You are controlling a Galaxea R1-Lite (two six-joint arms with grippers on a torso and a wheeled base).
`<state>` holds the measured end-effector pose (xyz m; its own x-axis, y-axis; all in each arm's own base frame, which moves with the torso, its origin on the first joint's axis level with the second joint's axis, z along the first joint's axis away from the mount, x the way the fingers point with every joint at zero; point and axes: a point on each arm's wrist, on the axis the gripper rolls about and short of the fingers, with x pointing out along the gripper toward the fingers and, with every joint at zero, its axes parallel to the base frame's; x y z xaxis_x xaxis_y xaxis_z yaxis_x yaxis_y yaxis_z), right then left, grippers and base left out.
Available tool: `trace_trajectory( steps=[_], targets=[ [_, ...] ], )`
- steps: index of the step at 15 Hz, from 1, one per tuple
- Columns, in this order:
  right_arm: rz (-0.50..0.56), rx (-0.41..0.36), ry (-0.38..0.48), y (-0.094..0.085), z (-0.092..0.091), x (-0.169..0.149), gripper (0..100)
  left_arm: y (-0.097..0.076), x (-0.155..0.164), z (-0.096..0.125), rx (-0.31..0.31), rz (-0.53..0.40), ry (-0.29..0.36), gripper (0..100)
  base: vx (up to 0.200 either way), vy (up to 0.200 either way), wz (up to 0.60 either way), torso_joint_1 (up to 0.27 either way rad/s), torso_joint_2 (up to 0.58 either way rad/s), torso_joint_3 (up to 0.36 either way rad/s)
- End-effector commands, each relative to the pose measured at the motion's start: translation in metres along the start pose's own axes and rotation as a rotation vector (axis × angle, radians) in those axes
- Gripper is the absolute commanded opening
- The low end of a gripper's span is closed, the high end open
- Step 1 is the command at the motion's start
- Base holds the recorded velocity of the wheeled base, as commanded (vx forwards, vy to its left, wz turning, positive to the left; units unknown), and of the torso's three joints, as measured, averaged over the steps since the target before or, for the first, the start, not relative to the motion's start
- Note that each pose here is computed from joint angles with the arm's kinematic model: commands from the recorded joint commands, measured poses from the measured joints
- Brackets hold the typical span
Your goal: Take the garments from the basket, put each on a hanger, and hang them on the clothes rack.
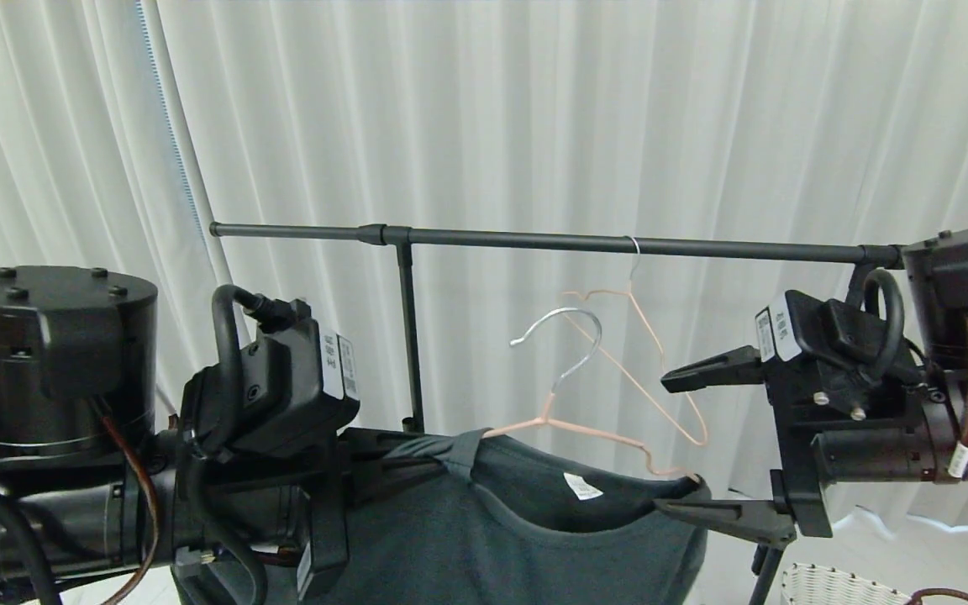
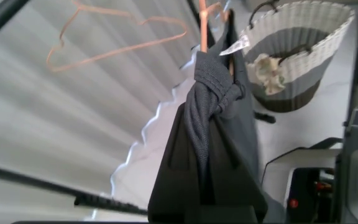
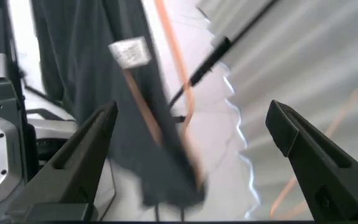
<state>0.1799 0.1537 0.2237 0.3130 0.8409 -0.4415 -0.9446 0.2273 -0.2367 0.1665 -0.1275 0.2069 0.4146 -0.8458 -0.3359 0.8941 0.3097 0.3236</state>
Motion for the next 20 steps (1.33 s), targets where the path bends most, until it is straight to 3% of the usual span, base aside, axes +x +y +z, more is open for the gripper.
trace_trajectory(
  steps=[1,5,16,17,20],
  targets=[
    [0.069,-0.024,0.011,-0.002,0.003,0.024,100,-0.008,-0.005,0.009,0.028,-0.019,-0.039,0,0.0,0.0,0.0,0.0,0.0,0.0],
    [0.132,-0.039,0.019,0.006,0.007,0.042,100,-0.012,-0.004,0.012,0.039,-0.037,-0.05,0,0.0,0.0,0.0,0.0,0.0,0.0],
    [0.187,0.006,0.12,0.015,0.003,0.037,100,-0.015,-0.007,0.017,0.056,-0.044,-0.071,0,0.0,0.0,0.0,0.0,0.0,0.0],
    [0.177,0.004,0.124,0.014,0.004,0.038,0,-0.015,-0.007,0.017,0.056,-0.044,-0.071,0,0.0,0.0,0.0,0.0,0.0,0.0],
    [0.158,0.003,0.117,0.012,0.008,0.037,0,-0.016,-0.006,0.016,0.06,-0.045,-0.067,0,0.0,0.0,0.0,0.0,0.0,0.0]
  ],
)
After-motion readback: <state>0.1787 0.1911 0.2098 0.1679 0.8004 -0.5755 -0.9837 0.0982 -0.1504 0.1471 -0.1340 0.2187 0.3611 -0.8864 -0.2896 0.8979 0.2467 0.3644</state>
